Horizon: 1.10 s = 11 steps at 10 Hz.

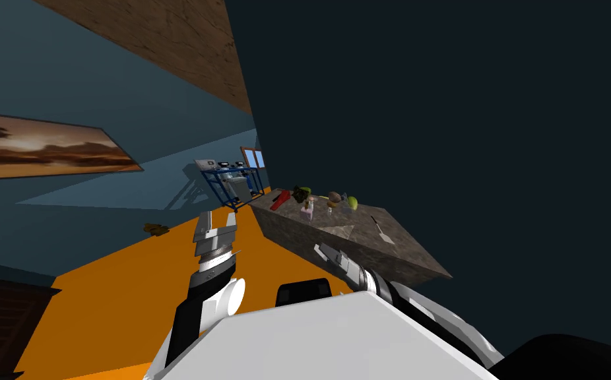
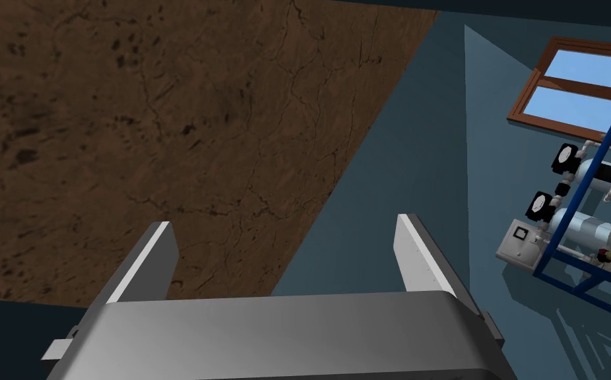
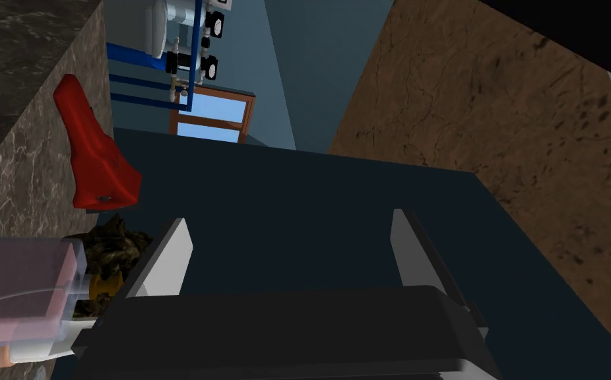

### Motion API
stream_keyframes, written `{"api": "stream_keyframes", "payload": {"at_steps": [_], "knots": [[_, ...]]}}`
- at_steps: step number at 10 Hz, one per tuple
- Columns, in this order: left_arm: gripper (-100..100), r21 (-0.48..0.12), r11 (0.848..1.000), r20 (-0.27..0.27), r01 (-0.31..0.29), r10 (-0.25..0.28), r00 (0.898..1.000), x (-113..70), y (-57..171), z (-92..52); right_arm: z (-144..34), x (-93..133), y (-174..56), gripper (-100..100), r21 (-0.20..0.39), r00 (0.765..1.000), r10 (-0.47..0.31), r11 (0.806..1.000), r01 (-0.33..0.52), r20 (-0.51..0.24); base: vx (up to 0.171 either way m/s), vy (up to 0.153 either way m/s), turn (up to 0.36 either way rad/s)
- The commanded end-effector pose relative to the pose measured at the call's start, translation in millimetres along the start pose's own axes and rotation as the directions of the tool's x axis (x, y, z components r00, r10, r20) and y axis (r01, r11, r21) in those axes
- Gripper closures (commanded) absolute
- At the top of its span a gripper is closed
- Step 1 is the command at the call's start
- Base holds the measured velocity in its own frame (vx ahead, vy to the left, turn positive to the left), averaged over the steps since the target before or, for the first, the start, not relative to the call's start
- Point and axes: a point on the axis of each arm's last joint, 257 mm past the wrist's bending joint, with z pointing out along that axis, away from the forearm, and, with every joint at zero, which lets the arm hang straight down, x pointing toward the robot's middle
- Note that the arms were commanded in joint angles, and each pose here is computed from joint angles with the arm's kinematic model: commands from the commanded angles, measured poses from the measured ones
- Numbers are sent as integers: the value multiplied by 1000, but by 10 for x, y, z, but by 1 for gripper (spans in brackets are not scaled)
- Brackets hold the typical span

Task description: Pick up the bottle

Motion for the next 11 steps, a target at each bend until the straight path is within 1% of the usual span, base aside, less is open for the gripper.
{"api": "stream_keyframes", "payload": {"at_steps": [1, 2, 4, 5, 7, 8, 10, 11], "knots": [[0, 0, 1000, 0, 0, 0, 1000, 0, 0, 0, -38, 15, -46, -100, 21, 1000, -1, 1000, 1, -23, -5, -30, 2], [0, 0, 1000, 0, 0, 0, 1000, 0, 0, 0, -93, 119, -145, -100, 65, 998, 29, 998, -26, -51, -38, -57, 189], [0, 0, 1000, 0, 0, 0, 1000, 0, 0, 0, -153, 161, -192, -100, 91, 996, 22, 996, -14, -84, -28, -69, 81], [0, 0, 1000, 0, 0, 0, 1000, 0, 0, 0, -214, 252, -287, -100, 136, 993, 51, 990, -37, -105, -45, -70, 186], [0, 0, 1000, 0, 0, 0, 1000, 0, 0, 0, -292, 293, -338, -100, 165, 989, 45, 986, -21, -142, -17, -66, 80], [0, 0, 1000, 0, 0, 0, 1000, 0, 0, 0, -373, 377, -437, -100, 214, 984, 72, 976, -36, -164, -33, -63, 214], [0, 0, 1000, 0, 0, 0, 1000, 0, 0, 0, -455, 408, -483, -100, 242, 978, 68, 970, -18, -197, -13, -50, 79], [0, 0, 1000, 0, 0, 0, 1000, 0, 0, 0, -550, 480, -582, -100, 293, 972, 93, 956, -26, -217, -41, -43, 218]]}}
